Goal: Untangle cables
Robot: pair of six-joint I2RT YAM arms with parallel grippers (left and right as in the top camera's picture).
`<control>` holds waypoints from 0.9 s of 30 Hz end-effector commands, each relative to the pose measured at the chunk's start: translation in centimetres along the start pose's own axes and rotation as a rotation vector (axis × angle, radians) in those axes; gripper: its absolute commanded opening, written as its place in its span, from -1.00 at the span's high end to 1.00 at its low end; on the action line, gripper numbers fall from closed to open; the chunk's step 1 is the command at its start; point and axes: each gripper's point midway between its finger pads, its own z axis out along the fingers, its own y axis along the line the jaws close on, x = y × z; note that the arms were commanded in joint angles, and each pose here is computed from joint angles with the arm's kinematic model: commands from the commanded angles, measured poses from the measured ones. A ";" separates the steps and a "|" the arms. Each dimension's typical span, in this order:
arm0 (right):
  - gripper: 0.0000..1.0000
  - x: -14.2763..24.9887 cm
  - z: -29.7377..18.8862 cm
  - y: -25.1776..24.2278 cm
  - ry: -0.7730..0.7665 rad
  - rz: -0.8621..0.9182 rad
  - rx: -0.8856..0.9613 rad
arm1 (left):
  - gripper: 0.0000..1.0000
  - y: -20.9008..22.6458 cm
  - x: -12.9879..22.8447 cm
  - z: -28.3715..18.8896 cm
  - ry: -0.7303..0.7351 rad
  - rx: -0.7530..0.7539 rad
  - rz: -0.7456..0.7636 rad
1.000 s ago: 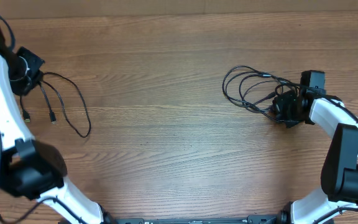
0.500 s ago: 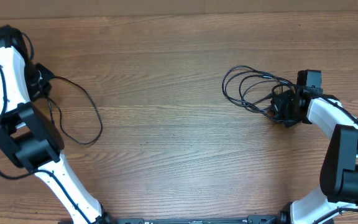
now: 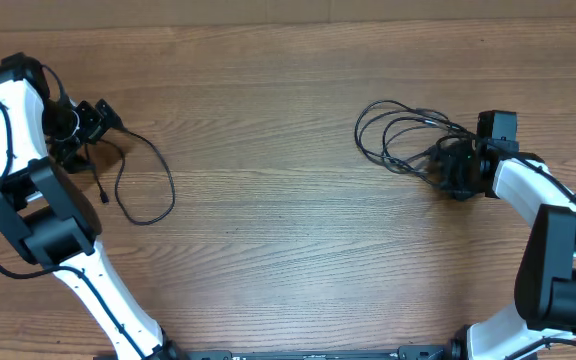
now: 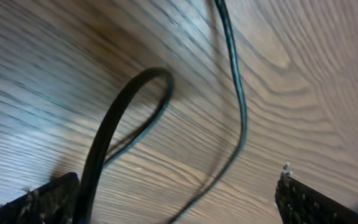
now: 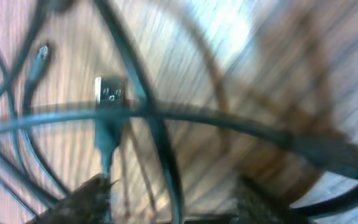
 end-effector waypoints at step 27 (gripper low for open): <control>-1.00 1.0 2.7 -5.3 0.007 0.019 0.163 | 0.92 -6.4 2.6 -6.0 -0.130 -0.210 0.244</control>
